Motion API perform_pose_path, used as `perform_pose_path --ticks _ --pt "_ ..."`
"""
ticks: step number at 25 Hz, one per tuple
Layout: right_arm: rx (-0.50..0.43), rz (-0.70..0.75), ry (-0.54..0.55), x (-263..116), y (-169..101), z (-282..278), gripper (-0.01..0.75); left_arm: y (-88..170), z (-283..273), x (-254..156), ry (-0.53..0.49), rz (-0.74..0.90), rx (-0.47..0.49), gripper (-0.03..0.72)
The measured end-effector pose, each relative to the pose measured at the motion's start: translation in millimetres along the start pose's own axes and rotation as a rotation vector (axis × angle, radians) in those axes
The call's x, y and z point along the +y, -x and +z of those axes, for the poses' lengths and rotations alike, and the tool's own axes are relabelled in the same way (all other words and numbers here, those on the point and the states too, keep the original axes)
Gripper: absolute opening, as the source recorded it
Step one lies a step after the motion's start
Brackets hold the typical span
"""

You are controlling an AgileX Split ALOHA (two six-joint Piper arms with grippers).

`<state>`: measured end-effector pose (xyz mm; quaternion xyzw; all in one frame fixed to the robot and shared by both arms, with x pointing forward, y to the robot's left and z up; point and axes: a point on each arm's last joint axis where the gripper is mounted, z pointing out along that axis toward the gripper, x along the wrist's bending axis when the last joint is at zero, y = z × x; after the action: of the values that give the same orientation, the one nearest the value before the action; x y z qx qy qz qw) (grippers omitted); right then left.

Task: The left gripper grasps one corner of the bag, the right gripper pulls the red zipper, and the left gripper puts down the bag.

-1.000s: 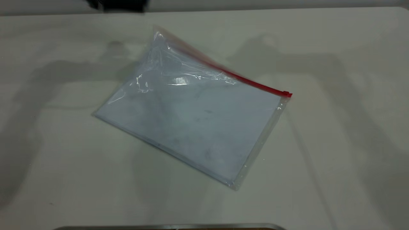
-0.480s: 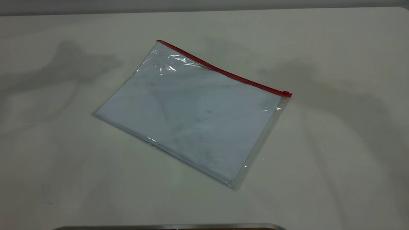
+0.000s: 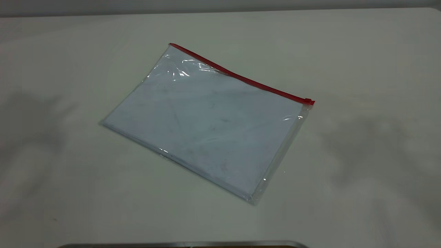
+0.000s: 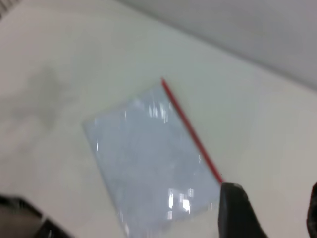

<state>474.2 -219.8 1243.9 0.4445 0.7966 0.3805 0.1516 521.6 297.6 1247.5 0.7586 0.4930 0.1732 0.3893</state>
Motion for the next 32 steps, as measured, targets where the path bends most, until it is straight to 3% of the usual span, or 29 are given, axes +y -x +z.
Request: perform_pose_path --ticks 5,13,16,19,23,26,32 --pt "-0.006 0.057 -0.205 -74 -4 20 0.383 15 -18 -37 -0.073 -0.077 0.08 0.432" --pt "-0.036 0.232 -0.574 -209 -10 55 0.383 35 22 -161 -0.388 -0.261 -0.009 0.432" --pt "-0.082 0.264 -0.642 -248 -13 56 0.383 46 31 -209 -0.494 -0.309 -0.032 0.432" --pt "-0.157 0.285 -0.629 -270 -14 51 0.383 55 30 -247 -0.567 -0.329 0.003 0.432" --pt "-0.278 0.277 -0.466 -270 -10 40 0.383 63 18 -282 -0.592 -0.335 0.125 0.432" --pt "-0.329 0.275 -0.397 -270 -9 33 0.382 68 11 -298 -0.524 -0.318 0.204 0.432" --pt "-0.331 0.284 -0.421 -277 -10 34 0.352 81 -7 -308 -0.381 -0.293 0.28 0.432"
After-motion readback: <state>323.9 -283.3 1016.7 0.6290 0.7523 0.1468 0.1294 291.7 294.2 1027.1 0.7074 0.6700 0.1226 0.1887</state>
